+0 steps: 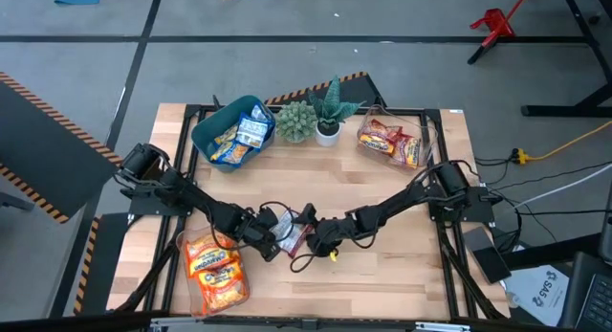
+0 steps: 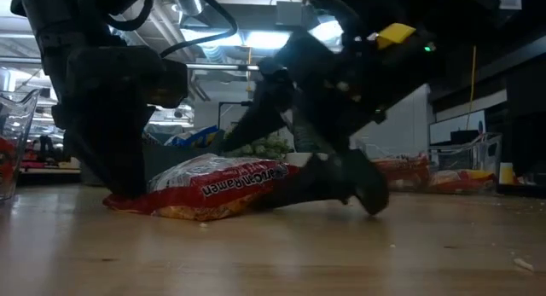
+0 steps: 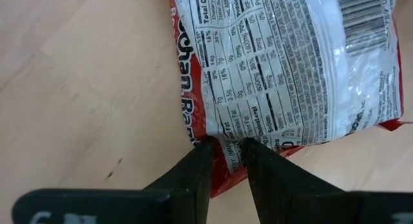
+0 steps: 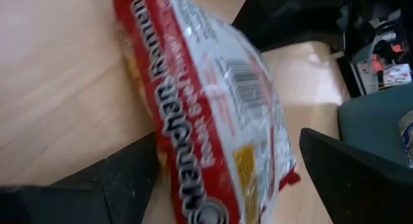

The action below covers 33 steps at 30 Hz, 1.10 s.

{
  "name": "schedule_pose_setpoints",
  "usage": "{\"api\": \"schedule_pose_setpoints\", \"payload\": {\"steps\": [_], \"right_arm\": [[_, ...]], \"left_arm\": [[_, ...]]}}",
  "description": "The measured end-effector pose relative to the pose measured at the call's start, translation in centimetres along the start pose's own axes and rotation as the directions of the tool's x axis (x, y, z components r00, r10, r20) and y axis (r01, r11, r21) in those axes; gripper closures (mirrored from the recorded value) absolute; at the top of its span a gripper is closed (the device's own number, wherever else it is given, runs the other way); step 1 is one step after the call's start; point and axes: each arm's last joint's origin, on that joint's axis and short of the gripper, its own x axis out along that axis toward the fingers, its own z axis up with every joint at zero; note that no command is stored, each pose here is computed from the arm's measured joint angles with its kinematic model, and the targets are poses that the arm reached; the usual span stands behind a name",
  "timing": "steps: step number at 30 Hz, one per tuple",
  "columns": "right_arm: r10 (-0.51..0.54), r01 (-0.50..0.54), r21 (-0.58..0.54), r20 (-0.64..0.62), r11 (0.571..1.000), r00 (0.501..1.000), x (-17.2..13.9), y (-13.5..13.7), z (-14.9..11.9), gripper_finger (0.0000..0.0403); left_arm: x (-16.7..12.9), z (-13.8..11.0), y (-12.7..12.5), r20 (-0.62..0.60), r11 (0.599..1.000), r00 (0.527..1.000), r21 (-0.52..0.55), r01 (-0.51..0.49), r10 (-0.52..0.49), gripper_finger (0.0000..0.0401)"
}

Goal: Sort Maruchan noodles
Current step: Put the red noodle pack into the top transparent bin

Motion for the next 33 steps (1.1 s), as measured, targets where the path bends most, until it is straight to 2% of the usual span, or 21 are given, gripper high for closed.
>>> {"api": "schedule_pose_setpoints", "payload": {"steps": [4,9,17,21,24,29,33], "right_arm": [[-0.012,0.012,0.011,0.007,1.0,1.0,1.0,-0.4,0.5,0.0058],[-0.013,0.013,0.017,-0.006,1.0,1.0,1.3,-0.5,0.7,0.0104],[-0.03,0.043,0.149,-0.087,0.988,0.996,1.2,-0.3,0.3,0.0245],[-0.081,0.104,0.156,-0.15,0.982,0.985,0.5,0.0,0.7,0.031],[-0.104,0.132,0.153,-0.174,0.979,0.979,-0.3,0.1,1.3,0.0314],[-0.114,0.155,0.212,-0.194,0.965,0.974,-2.2,-1.2,2.0,0.0314],[-0.14,0.223,0.218,-0.34,0.95,0.93,-3.9,-1.9,1.4,0.031]], "left_arm": [[0.0,0.0,-0.1,-0.005,1.0,1.0,0.008,0.012,-0.012,0.0312],[0.0,0.3,-0.7,0.023,0.996,0.997,0.034,0.078,-0.078,0.0312],[-1.2,0.8,-1.2,0.049,0.987,0.986,0.02,0.161,-0.162,0.0312],[-3.0,1.3,-1.2,0.086,0.978,0.975,0.006,0.206,-0.206,0.0312],[-5.2,2.0,-1.2,0.141,0.965,0.956,-0.007,0.261,-0.258,0.0312],[-9.9,3.1,-0.7,0.313,0.939,0.894,-0.022,0.343,-0.319,0.0312],[-13.2,3.0,-0.1,0.462,0.924,0.821,-0.006,0.382,-0.336,0.0312]]}}
